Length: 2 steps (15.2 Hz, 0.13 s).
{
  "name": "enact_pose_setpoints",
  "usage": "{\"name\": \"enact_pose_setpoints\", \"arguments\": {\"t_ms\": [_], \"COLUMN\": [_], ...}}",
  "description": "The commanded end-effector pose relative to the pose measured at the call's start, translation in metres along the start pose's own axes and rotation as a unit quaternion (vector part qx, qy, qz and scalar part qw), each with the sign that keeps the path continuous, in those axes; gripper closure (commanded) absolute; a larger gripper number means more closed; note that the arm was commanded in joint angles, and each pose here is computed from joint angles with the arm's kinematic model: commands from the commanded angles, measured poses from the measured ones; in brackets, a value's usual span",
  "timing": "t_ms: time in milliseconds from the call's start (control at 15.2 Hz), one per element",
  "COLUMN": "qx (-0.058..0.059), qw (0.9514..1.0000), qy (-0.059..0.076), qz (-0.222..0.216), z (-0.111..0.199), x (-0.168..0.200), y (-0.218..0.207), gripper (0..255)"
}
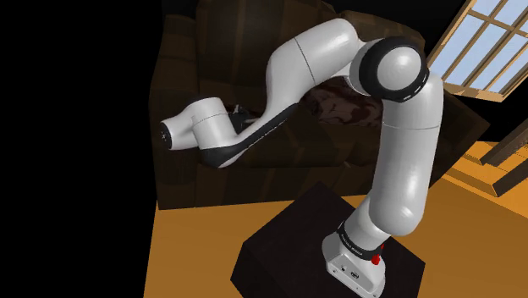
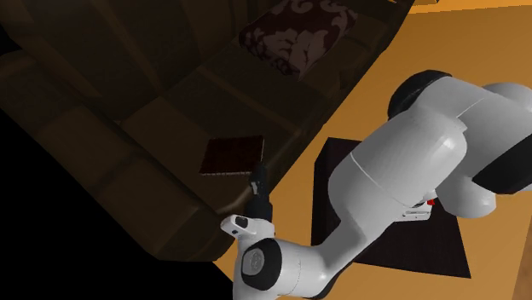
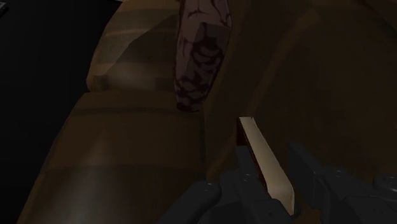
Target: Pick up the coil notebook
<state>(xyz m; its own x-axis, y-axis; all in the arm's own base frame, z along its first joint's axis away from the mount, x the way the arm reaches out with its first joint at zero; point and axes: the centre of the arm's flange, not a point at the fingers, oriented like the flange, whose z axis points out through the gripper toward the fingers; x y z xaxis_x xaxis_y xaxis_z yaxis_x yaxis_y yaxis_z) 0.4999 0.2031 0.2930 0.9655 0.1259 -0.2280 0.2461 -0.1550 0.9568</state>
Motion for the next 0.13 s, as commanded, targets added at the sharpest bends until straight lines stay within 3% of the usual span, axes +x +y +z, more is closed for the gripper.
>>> {"name": "enact_pose_setpoints", "arguments": {"t_ms": [0, 66], "qx": [0.0, 0.0], "qw": [1.0, 1.0], "qy": [0.0, 0.0], "qz": [0.0, 0.0], "z": [-0.0016, -0.0016], "x": [-0.0021, -0.002], "y": [0.0061, 0.0062], "gripper": [255, 255]}}
